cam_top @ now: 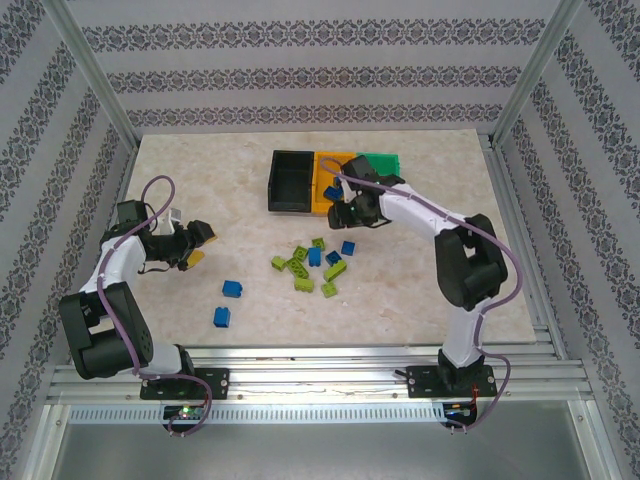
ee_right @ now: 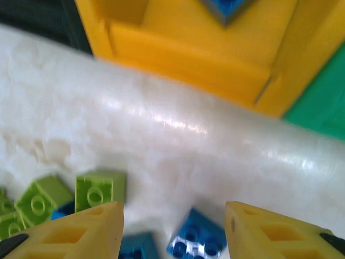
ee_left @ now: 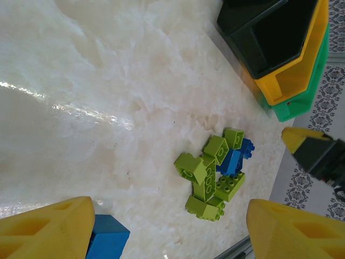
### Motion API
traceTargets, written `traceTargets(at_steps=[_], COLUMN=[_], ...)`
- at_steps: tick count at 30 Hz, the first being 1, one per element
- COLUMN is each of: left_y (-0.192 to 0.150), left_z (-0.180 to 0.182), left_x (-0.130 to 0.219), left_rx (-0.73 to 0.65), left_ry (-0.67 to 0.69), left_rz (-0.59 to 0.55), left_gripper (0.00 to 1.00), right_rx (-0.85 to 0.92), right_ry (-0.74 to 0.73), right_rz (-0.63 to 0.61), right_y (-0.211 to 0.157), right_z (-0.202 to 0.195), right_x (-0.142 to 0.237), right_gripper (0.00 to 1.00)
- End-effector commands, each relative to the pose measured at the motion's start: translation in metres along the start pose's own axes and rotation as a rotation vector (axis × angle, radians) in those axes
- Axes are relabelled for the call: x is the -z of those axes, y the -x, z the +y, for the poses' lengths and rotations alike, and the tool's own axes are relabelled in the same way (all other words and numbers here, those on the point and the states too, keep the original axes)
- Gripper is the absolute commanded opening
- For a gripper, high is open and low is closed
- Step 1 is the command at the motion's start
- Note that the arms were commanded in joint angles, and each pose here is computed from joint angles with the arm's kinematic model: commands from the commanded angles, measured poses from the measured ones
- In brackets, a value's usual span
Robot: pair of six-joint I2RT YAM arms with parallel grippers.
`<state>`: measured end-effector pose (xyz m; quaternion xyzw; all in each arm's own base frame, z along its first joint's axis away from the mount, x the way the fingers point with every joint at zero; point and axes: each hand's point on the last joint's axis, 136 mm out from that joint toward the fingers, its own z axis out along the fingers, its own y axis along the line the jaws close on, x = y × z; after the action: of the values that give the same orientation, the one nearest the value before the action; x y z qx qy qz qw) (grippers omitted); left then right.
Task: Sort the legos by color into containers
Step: Place the lego in the container, then pick up the lego from the center of the table.
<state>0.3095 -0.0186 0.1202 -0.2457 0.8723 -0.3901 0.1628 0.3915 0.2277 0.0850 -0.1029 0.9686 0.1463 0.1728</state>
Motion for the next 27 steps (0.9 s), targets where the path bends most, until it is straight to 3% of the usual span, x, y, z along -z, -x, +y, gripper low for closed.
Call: traceTargets(at_steps=[1, 8, 19, 27], left_y=[0.004, 0.004, 0.003, 0.003], left_z=[-0.002, -0.001, 0.001, 0.001], left_x=[0.004, 0.004, 0.003, 0.003], left_rx=[-0.004, 0.000, 0.000, 0.001], left_ry=[-0.007, -0.005, 0.003, 0.004], left_rz=[-0.004, -0.001, 0.000, 0.002], left_gripper=[0.75, 0.75, 0.75, 0.75], right_rx=[-0.028, -0.052, -0.048, -0.034], right_ry=[-0.029, -0.067, -0.074, -0.084], right_rz=[0.009, 0.078, 0.125, 0.126], right_y=[-0.019, -0.053, -0.050, -0.052], right_z=[-0.007, -0.013, -0.010, -0.010], right_x=[-0.001, -0.023, -0.052, -0.049], right_gripper=[0.53, 0.53, 0.53, 0.36])
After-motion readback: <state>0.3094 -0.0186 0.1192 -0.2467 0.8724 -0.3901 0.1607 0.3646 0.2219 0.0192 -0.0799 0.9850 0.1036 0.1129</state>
